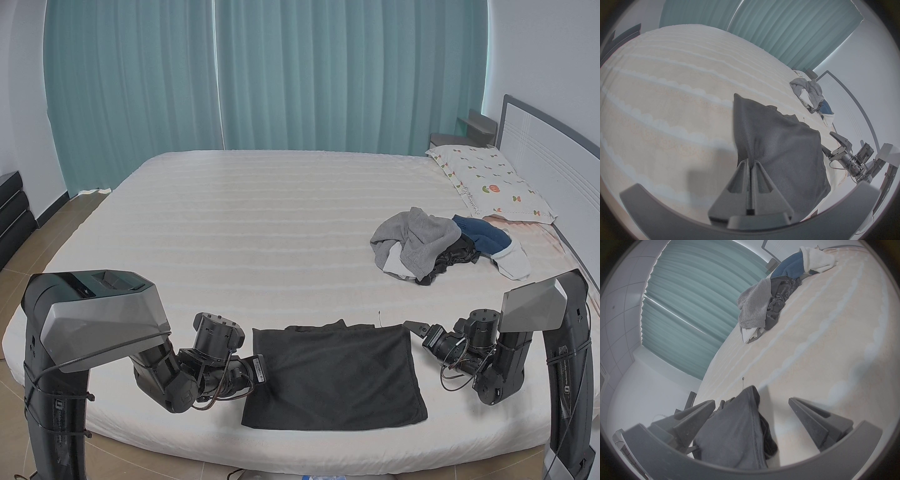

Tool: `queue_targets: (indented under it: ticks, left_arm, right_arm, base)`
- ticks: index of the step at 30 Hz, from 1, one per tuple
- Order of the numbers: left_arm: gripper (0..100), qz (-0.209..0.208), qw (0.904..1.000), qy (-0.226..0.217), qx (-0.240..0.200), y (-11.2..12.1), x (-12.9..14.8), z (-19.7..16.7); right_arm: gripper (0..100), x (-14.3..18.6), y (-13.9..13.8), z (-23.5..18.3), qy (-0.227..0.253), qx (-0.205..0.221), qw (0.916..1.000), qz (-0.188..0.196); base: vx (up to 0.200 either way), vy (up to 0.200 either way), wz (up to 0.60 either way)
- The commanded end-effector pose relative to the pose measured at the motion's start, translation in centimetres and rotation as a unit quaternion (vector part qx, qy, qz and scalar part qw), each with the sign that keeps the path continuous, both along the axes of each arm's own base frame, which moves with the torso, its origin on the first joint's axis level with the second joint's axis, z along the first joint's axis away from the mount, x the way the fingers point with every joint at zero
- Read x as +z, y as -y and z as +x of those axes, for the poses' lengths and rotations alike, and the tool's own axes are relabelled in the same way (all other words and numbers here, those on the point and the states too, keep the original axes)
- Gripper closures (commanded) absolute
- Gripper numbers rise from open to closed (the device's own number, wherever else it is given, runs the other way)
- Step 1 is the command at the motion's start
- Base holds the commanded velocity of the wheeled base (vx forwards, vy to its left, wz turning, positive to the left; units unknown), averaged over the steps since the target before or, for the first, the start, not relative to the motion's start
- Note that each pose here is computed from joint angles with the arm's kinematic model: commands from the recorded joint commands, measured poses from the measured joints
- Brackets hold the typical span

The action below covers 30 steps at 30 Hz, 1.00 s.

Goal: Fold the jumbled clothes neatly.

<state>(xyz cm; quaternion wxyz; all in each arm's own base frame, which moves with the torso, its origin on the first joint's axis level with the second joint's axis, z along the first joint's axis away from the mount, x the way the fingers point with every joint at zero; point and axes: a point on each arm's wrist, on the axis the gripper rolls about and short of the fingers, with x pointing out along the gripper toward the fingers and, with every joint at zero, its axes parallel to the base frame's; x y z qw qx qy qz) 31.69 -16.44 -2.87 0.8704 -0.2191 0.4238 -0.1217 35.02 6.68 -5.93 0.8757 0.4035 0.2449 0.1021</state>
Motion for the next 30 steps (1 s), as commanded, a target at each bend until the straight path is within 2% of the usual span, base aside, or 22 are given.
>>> queue_targets:
  ticks: [1,8,18,30]
  left_arm:
    - [100,0.000,1.0000,0.000,0.000,0.1,-0.2,0.2]
    - [100,0.002,1.0000,0.001,0.003,0.1,-0.2,0.2]
    - [100,-0.019,0.9994,0.009,0.026,0.6,0.2,1.2]
    - [100,-0.019,0.9992,0.010,0.035,0.1,0.3,1.4]
  right_arm:
    - [0,0.0,-0.1,0.0,0.005,0.001,1.0000,0.001]
    - [0,0.0,-0.1,0.0,0.005,0.001,1.0000,0.001]
    - [0,0.0,-0.1,0.0,0.006,0.002,1.0000,-0.003]
    - [0,0.0,-0.1,0.0,0.006,0.002,1.0000,-0.003]
  base:
    - [0.000,0.000,0.00]
    - [0.000,0.000,0.00]
    - [0.000,0.000,0.00]
    - [0.000,0.200,0.00]
